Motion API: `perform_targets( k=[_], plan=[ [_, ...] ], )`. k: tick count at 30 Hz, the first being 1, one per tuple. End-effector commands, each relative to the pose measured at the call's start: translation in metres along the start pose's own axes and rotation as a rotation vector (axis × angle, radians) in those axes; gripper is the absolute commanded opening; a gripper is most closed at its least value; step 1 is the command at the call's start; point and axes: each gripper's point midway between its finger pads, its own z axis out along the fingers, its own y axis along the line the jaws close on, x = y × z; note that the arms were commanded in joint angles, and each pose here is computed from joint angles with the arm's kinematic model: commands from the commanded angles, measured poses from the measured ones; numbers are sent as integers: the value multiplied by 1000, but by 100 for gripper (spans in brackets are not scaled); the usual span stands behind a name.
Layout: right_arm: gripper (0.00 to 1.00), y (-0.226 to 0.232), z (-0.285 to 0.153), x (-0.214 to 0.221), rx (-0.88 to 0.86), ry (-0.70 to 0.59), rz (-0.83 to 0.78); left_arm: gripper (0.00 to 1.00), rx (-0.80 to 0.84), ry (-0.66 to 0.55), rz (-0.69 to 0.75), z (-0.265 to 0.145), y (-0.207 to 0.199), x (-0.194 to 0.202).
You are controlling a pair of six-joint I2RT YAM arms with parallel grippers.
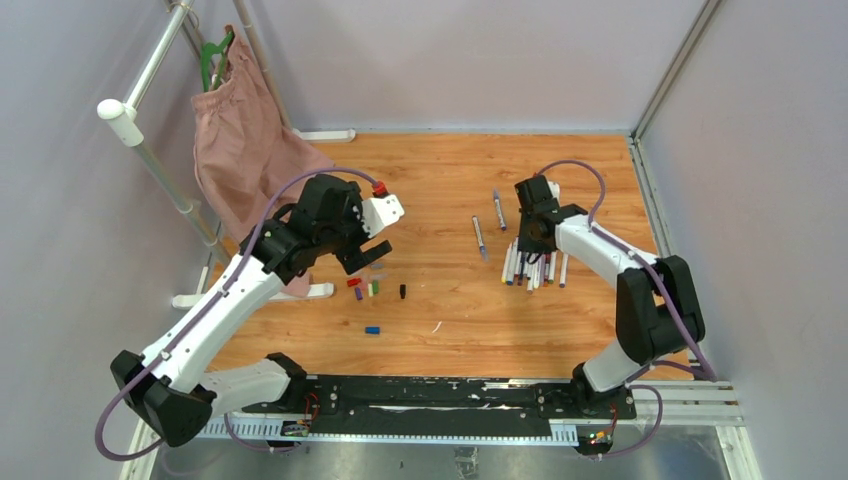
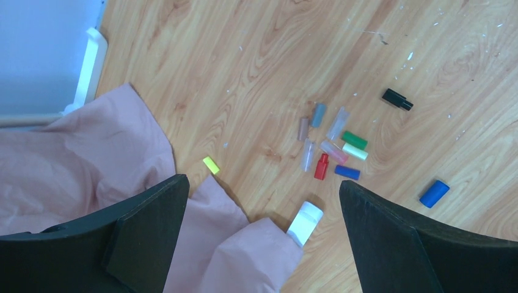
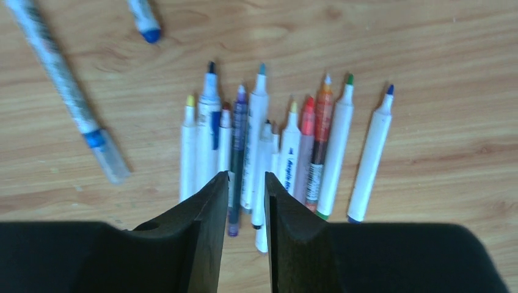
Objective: Open the pen caps
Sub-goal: Place the pen at the center of the board, then pick up the pen from the center of the board.
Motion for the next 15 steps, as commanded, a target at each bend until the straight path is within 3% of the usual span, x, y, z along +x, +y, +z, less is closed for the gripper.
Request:
perform_targets(
  k=[1, 7, 15],
  plan=[
    [36, 33, -26, -31, -90, -82, -36, 100, -13, -34, -61, -18, 5, -2],
    [40, 105, -18, -45, -240, -47, -168, 100, -43, -48, -112, -27, 10, 0],
    [40, 127, 34, -51, -172, 47, -235, 100, -49, -40, -152, -33, 8, 8]
  ],
)
